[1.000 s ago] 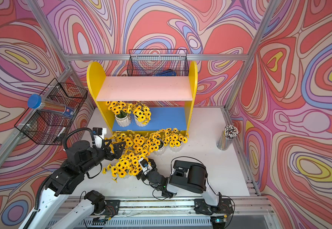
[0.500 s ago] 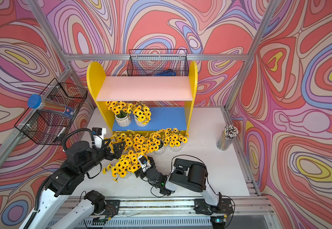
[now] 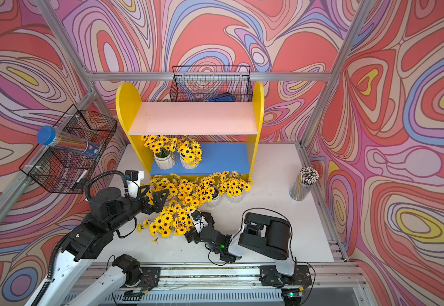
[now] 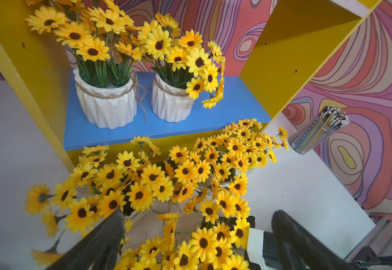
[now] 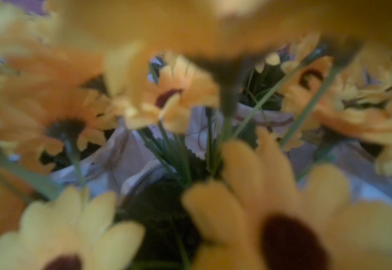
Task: Take the sunflower pots off the shelves
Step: Place the sunflower pot at the center of the board.
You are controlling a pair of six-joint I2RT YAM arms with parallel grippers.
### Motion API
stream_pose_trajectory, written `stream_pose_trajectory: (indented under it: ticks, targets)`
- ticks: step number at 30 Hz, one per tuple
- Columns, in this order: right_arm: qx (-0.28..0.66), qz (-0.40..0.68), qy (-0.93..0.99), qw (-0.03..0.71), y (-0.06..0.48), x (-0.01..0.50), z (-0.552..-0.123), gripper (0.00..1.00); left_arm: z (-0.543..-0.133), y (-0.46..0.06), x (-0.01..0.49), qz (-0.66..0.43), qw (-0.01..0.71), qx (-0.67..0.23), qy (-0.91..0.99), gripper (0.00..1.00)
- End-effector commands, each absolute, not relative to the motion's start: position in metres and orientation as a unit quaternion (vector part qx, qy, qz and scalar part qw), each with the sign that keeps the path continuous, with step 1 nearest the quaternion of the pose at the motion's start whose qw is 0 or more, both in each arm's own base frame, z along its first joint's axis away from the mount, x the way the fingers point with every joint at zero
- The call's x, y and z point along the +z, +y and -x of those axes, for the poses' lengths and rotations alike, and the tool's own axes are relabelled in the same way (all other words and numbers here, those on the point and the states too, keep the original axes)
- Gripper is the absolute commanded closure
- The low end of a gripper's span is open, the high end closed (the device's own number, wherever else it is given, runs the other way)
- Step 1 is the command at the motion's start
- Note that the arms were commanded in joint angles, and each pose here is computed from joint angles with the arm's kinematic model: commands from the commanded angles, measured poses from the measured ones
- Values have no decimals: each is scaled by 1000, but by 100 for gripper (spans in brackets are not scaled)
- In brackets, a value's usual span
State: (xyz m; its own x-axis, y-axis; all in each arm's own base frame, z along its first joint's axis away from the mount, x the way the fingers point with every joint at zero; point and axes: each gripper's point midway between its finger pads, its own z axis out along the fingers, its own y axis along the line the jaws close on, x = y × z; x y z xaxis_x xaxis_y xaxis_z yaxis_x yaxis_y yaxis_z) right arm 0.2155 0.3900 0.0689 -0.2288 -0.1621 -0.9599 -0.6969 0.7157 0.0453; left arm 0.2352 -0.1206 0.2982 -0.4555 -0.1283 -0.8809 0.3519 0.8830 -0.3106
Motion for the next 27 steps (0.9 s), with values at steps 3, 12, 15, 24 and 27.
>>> stream_pose_trajectory:
  ticks: [3,12,15,24,27]
  targets:
    - [248,308,746,536,386,75,-207,2,-235,-129,305,-78,521,-253,811,0]
    - [280,340,751,493,389,84,-187,2,-236,-132,303,-85,515,-254,814,0]
    - [279,343,758,480,382,81,-182,2,-235,-132,304,-90,516,-253,813,0]
    - [257,344,779,456,367,74,-175,2,-235,-136,304,-97,510,-258,815,0]
    - [258,337,787,448,360,73,-173,2,-234,-135,306,-100,513,-258,813,0]
